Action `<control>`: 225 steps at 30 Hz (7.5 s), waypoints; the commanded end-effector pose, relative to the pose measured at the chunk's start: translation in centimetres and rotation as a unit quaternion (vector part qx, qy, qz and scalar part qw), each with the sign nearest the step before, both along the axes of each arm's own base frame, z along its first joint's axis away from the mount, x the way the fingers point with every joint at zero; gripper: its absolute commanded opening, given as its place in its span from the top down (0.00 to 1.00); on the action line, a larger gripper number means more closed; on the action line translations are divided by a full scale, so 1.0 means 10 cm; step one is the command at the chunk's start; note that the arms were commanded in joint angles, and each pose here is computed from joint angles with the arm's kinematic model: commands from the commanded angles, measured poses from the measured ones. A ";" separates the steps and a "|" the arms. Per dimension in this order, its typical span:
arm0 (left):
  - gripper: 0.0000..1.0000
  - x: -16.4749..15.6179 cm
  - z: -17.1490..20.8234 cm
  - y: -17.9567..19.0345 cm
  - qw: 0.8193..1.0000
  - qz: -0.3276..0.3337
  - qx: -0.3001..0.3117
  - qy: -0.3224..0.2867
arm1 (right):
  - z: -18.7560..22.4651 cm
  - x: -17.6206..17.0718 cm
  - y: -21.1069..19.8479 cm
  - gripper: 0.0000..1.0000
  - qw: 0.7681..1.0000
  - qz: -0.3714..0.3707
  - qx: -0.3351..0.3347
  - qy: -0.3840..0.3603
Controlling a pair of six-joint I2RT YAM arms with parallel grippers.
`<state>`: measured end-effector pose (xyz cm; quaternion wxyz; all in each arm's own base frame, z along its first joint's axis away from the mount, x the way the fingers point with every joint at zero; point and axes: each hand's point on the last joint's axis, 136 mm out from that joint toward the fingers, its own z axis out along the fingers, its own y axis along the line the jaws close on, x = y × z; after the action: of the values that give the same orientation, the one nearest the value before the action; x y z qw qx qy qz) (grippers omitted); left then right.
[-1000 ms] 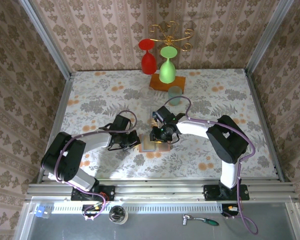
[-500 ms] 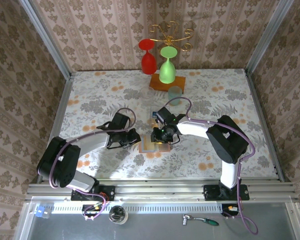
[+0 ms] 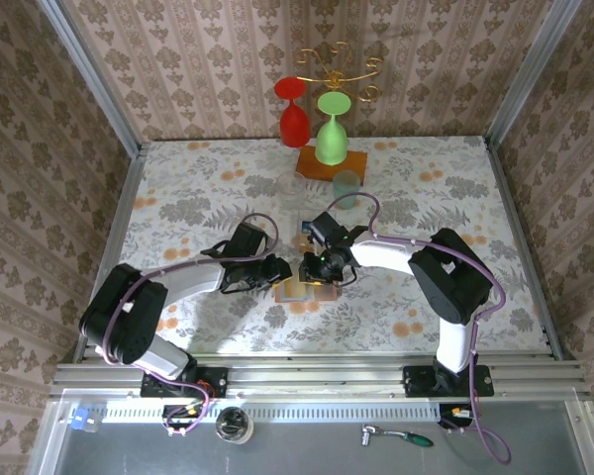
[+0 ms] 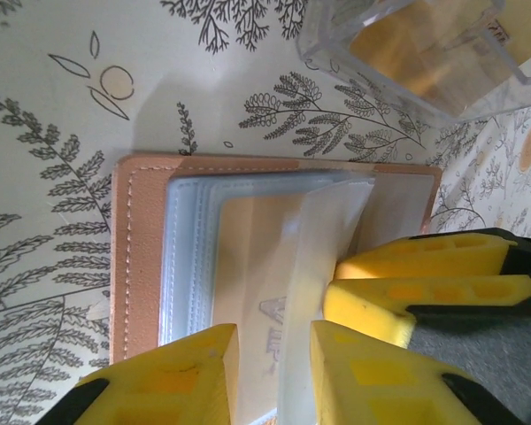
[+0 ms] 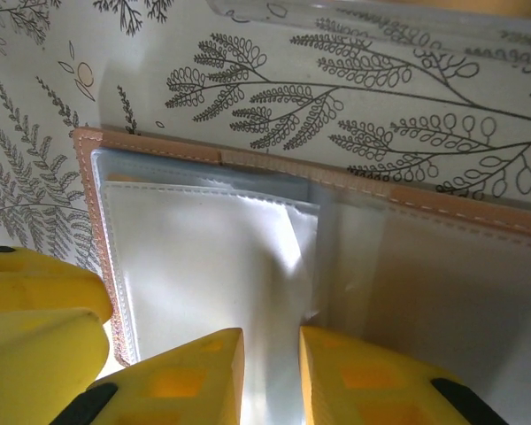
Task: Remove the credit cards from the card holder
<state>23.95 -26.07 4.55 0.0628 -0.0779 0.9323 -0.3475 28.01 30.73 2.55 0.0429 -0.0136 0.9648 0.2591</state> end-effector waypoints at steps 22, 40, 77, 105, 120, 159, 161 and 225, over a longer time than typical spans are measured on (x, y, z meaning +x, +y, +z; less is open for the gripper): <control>0.81 0.05 0.20 -0.27 1.000 -0.009 -0.011 -0.006 | 0.30 0.05 -0.29 0.74 0.999 -0.018 0.018 -0.033; 0.82 0.05 0.19 -0.72 0.999 -0.040 0.005 -0.004 | 0.56 0.05 -0.80 0.73 0.996 -0.053 0.040 -0.060; 0.74 0.18 0.25 -0.80 0.998 -0.064 -0.024 -0.007 | 0.57 0.07 -0.64 0.71 0.996 -0.061 0.049 -0.041; 0.75 0.02 0.13 0.07 1.000 0.007 -0.019 -0.011 | 0.34 0.03 0.12 0.71 1.000 0.003 0.026 -0.014; 0.84 0.02 -0.06 0.06 1.000 0.002 -0.004 0.007 | 0.20 0.01 0.09 0.71 1.000 0.004 0.013 -0.003; 0.93 -0.09 -0.23 0.20 0.999 0.003 0.029 0.025 | -0.06 -0.06 -0.11 0.72 0.999 0.001 -0.038 0.005; 0.93 -0.08 -0.22 0.19 0.999 0.003 0.029 0.024 | -0.04 -0.05 -0.13 0.72 0.999 0.002 -0.043 0.001; 1.00 -0.05 -0.11 -0.06 0.999 -0.029 0.027 0.020 | 0.00 -0.04 -0.19 0.73 1.000 -0.023 0.007 0.005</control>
<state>23.36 -26.59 3.82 0.0369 -0.0595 0.9420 -0.3281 27.82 28.64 2.96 0.0546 0.0022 0.9658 0.2536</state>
